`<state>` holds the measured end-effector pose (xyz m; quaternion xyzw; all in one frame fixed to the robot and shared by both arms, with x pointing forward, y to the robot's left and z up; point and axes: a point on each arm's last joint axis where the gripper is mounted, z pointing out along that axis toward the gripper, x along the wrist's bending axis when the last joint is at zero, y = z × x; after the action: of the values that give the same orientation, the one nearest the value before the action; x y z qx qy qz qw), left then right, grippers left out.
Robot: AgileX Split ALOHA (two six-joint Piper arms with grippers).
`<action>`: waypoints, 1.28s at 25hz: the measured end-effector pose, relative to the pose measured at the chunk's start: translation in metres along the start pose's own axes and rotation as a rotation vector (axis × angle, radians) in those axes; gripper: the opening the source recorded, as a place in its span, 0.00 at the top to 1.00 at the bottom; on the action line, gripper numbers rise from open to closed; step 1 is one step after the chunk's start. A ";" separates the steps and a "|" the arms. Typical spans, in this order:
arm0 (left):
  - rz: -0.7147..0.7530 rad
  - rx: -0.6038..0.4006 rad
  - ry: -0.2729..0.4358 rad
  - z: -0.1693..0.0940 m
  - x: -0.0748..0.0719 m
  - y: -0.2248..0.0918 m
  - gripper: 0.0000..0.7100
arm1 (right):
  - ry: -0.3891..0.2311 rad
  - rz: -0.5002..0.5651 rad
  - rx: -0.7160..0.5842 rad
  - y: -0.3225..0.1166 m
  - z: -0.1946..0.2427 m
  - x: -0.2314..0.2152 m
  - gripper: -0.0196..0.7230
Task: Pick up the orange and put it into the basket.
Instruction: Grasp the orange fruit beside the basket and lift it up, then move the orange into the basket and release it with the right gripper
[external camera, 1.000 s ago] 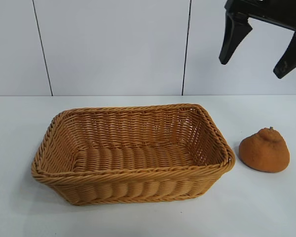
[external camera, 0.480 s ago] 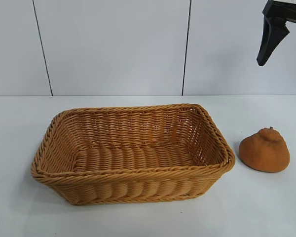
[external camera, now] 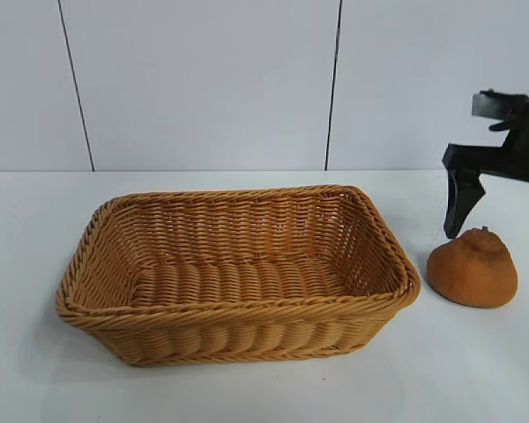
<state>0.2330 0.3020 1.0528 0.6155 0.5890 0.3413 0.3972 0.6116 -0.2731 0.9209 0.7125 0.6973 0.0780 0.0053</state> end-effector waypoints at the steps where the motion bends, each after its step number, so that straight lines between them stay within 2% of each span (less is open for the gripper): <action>1: 0.000 0.000 0.000 0.000 0.000 0.000 0.10 | -0.002 0.002 -0.002 0.002 0.008 -0.001 0.04; 5: 0.000 0.000 0.000 0.000 0.000 0.000 0.10 | -0.006 0.007 0.002 0.003 0.025 -0.003 0.05; 6: 0.000 0.000 0.000 0.000 0.000 0.000 0.10 | -0.006 0.007 0.000 0.004 0.026 -0.003 0.08; 7: 0.000 0.000 0.000 0.000 0.000 0.000 0.10 | -0.006 0.007 -0.002 0.004 0.026 -0.003 0.16; 9: 0.000 0.000 0.000 0.000 0.000 0.000 0.10 | -0.006 0.007 -0.003 0.004 0.026 -0.003 0.39; 12: 0.000 0.000 0.000 0.000 0.000 0.000 0.10 | -0.006 -0.004 0.001 0.003 0.024 -0.003 0.81; 13: 0.000 0.000 0.000 0.000 0.000 0.000 0.10 | -0.005 -0.009 -0.007 0.004 0.020 -0.002 0.90; 14: 0.000 0.000 0.000 0.000 0.000 0.000 0.10 | -0.004 -0.015 -0.018 0.004 0.015 -0.002 0.93; 17: 0.000 0.000 0.000 0.000 0.000 0.000 0.10 | -0.001 -0.041 -0.049 0.008 -0.008 0.001 0.93; 22: 0.000 0.000 0.000 0.000 0.000 0.000 0.10 | -0.001 -0.078 -0.154 0.023 -0.072 0.008 0.93; 25: 0.000 0.000 0.000 0.000 0.000 0.000 0.10 | 0.007 -0.090 -0.169 0.027 -0.105 0.012 0.93; 28: 0.000 0.000 0.000 0.000 0.000 0.000 0.10 | 0.015 -0.094 -0.158 0.028 -0.121 0.015 0.93; 32: 0.000 0.000 0.000 0.000 0.000 0.000 0.10 | 0.067 -0.098 -0.145 0.027 -0.125 0.027 0.93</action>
<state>0.2330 0.3020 1.0528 0.6155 0.5890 0.3413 0.3972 0.6245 -0.2596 1.0502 0.6724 0.7235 0.1516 0.0375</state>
